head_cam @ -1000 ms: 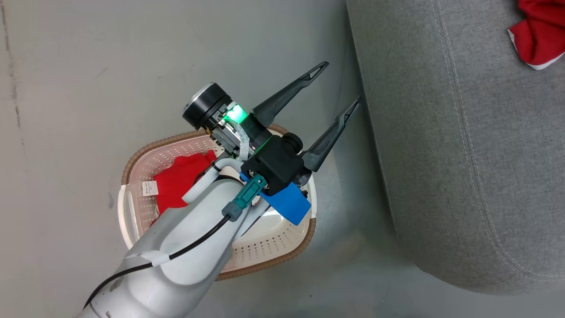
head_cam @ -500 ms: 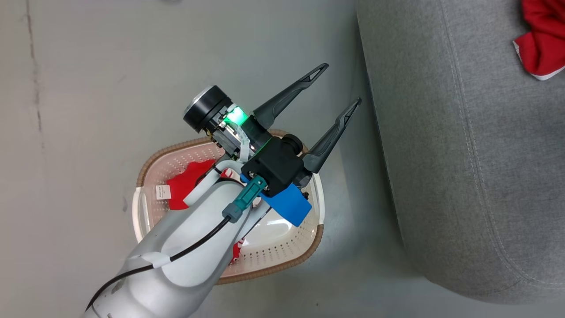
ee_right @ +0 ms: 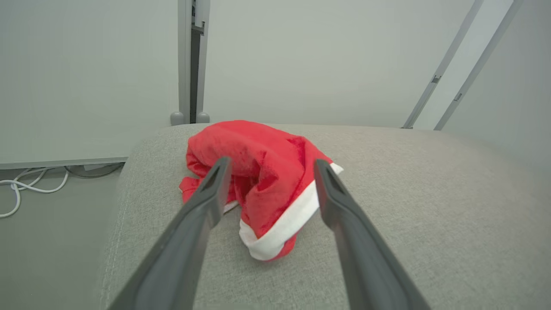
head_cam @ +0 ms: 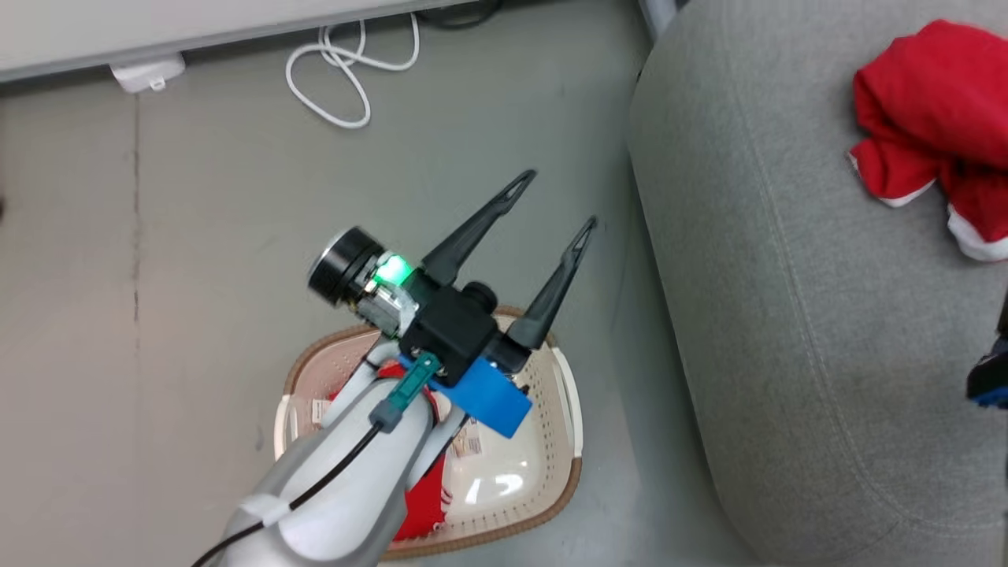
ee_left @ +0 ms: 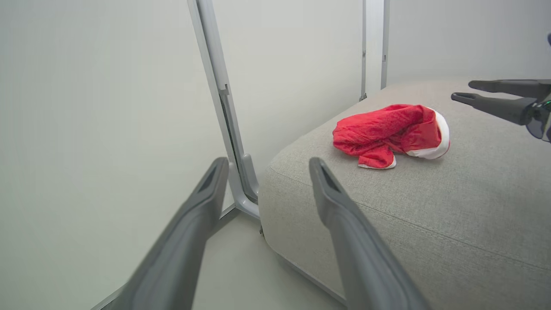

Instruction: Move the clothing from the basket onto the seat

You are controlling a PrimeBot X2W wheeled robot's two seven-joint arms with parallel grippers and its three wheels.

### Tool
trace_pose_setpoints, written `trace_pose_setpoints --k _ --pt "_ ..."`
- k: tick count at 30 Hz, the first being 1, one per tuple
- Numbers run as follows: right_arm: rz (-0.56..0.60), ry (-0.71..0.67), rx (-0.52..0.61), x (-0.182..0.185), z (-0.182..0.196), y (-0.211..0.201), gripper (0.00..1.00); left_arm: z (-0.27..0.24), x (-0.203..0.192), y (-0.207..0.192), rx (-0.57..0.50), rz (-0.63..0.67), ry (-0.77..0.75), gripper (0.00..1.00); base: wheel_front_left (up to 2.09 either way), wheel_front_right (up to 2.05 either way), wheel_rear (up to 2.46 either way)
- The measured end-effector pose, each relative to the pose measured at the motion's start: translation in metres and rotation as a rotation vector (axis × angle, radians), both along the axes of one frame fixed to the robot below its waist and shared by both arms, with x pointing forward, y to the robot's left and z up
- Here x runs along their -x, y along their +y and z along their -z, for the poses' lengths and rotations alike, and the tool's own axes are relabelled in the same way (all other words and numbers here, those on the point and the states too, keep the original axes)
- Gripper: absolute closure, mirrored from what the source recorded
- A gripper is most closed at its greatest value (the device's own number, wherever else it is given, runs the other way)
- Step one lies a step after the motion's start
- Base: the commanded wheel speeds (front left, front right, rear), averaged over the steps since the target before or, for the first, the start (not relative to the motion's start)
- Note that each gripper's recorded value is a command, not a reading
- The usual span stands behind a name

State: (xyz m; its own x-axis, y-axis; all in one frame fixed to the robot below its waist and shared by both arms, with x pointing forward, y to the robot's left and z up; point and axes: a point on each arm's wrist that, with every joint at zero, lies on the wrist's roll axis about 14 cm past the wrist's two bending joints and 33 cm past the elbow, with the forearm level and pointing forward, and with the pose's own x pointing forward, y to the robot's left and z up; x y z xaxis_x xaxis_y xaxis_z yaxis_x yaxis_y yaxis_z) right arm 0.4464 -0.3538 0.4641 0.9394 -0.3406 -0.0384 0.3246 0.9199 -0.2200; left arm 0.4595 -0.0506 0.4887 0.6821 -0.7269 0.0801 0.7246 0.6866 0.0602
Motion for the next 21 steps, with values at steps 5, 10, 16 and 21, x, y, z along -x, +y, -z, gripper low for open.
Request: trace_pose_setpoints --k 5,10,16,21 --pt "-0.078 -0.064 -0.017 0.012 -0.021 0.032 0.0 -0.009 0.01 0.021 0.003 -0.077 0.002 0.0 0.0 0.0 0.0" --pt "-0.21 -0.147 -0.034 0.01 -0.049 0.076 0.0 -0.013 0.019 0.052 0.001 -0.183 0.01 0.0 0.0 0.0 0.0" --pt "-0.374 -0.238 -0.081 0.009 -0.077 0.139 0.0 -0.018 0.029 0.105 0.003 -0.352 0.013 0.0 0.0 0.0 0.0" --pt "-0.473 -0.281 -0.11 0.014 -0.092 0.176 0.0 -0.025 0.039 0.151 0.012 -0.496 0.0 0.0 0.0 0.0 0.0"
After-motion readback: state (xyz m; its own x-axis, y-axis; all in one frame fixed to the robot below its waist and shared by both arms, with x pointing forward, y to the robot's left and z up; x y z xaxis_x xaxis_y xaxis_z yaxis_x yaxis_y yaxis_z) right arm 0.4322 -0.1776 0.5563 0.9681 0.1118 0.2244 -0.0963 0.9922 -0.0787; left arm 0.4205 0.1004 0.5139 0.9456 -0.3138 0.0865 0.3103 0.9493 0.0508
